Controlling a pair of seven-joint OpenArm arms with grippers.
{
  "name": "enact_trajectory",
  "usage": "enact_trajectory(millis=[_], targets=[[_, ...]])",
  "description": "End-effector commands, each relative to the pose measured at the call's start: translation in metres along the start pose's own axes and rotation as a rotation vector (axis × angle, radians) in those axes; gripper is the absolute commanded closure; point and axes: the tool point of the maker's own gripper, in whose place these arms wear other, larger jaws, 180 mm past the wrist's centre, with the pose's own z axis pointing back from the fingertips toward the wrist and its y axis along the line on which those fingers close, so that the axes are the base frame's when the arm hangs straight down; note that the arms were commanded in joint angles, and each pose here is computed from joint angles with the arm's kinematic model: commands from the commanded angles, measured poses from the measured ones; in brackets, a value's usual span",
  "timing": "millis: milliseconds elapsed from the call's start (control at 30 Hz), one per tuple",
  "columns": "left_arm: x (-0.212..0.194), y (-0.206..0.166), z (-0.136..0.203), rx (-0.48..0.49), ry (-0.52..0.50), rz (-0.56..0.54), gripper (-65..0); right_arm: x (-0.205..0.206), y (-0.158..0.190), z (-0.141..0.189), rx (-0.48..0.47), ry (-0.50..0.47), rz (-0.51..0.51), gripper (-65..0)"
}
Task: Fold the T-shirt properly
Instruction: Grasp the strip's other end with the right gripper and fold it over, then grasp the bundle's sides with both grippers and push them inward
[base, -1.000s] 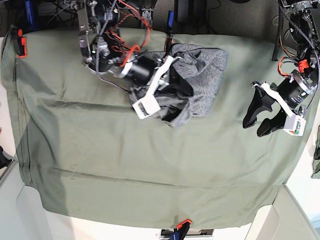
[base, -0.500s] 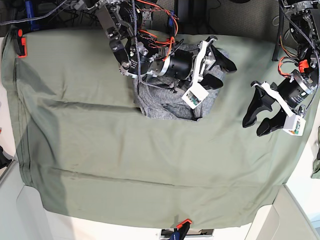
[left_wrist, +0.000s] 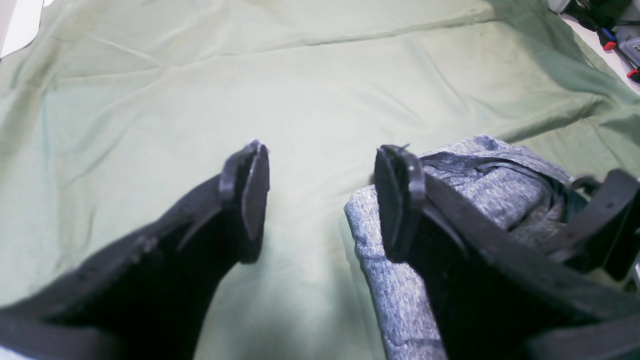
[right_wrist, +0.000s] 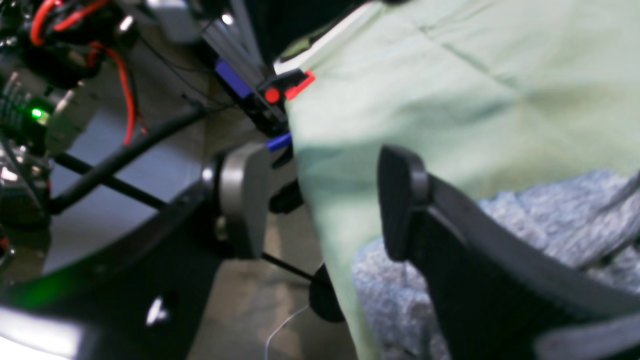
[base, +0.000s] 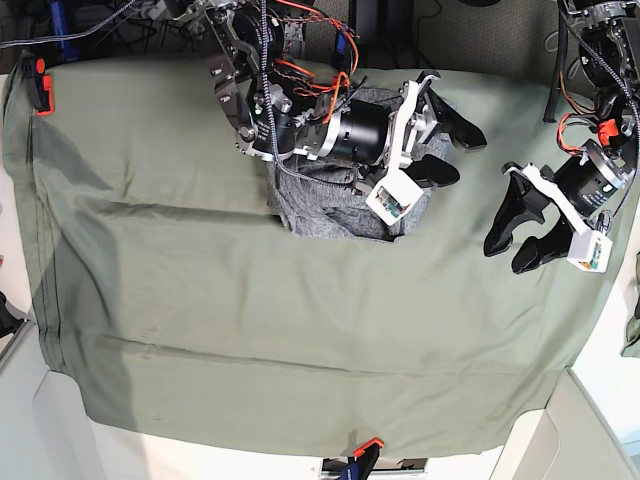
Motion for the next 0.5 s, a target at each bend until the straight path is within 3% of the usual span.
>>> enact_trajectory(millis=[0, 100, 133, 233, 333, 467], targets=[[0.014, -0.001, 0.002, -0.013, -0.04, -0.025, -35.8, 0.022, -0.001, 0.003, -0.012, -0.064, 0.032, -34.3], [0.014, -0.001, 0.003, -0.013, -0.04, -0.025, -33.5, 0.033, -0.027, 0.016, -0.108, -0.116, 0.024, -33.6], [0.013, -0.001, 0.003, -0.014, -0.036, -0.023, -28.9, 0.038, -0.036, 0.022, -0.133, -0.143, 0.014, -28.8], [0.003, -0.006, 0.006, -0.031, -0.017, 0.006, -10.5, 0.043, -0.064, 0.04, -0.226, -0.174, 0.003, 0.0], [-0.019, -0.021, 0.012, -0.089, 0.042, 0.081, 0.0, 0.042, -0.097, 0.063, -0.351, -0.177, 0.01, 0.0], [-0.055, -0.046, 0.02, -0.155, 0.151, 0.148, 0.0, 0.048, -0.133, 0.098, -0.477, -0.225, -0.015, 0.0]])
